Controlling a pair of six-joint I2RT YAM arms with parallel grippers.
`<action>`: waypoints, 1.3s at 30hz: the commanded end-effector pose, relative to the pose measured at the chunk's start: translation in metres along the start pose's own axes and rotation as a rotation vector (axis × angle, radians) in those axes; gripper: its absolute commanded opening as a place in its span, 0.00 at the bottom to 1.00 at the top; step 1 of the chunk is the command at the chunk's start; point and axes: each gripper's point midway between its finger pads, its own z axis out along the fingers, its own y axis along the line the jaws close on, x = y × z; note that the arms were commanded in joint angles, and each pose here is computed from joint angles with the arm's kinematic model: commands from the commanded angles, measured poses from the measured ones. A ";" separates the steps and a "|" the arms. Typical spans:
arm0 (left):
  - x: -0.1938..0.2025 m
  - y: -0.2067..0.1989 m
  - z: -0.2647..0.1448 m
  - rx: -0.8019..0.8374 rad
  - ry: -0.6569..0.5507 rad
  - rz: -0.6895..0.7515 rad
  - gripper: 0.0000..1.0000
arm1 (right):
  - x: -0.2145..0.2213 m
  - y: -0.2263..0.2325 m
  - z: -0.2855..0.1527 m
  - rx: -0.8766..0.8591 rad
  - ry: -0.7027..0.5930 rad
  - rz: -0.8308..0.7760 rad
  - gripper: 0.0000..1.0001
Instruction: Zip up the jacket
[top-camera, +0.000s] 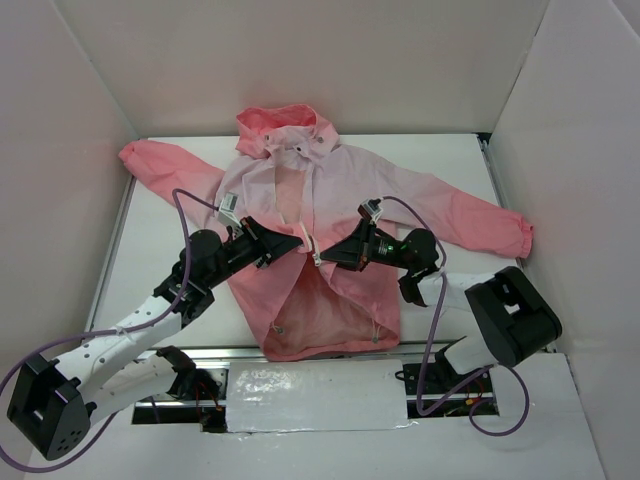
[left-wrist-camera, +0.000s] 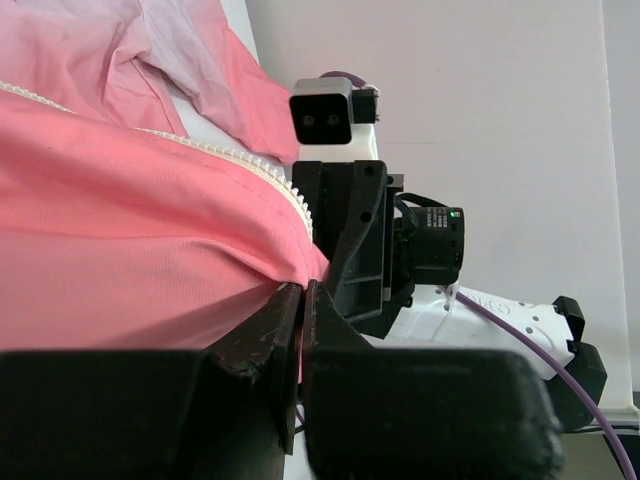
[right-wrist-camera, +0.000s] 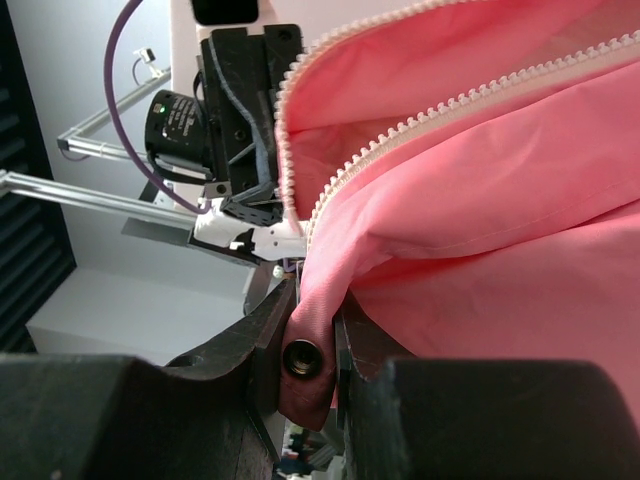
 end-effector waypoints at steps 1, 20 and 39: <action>-0.010 -0.029 0.000 0.101 -0.029 0.026 0.00 | 0.005 0.054 -0.006 -0.230 0.000 -0.268 0.00; -0.028 -0.018 -0.011 -0.051 -0.103 0.078 0.00 | 0.007 -0.052 -0.009 0.354 0.097 -0.144 0.21; -0.061 -0.026 -0.056 -0.219 -0.227 0.231 0.00 | 0.085 -0.162 -0.157 1.387 0.333 0.166 0.74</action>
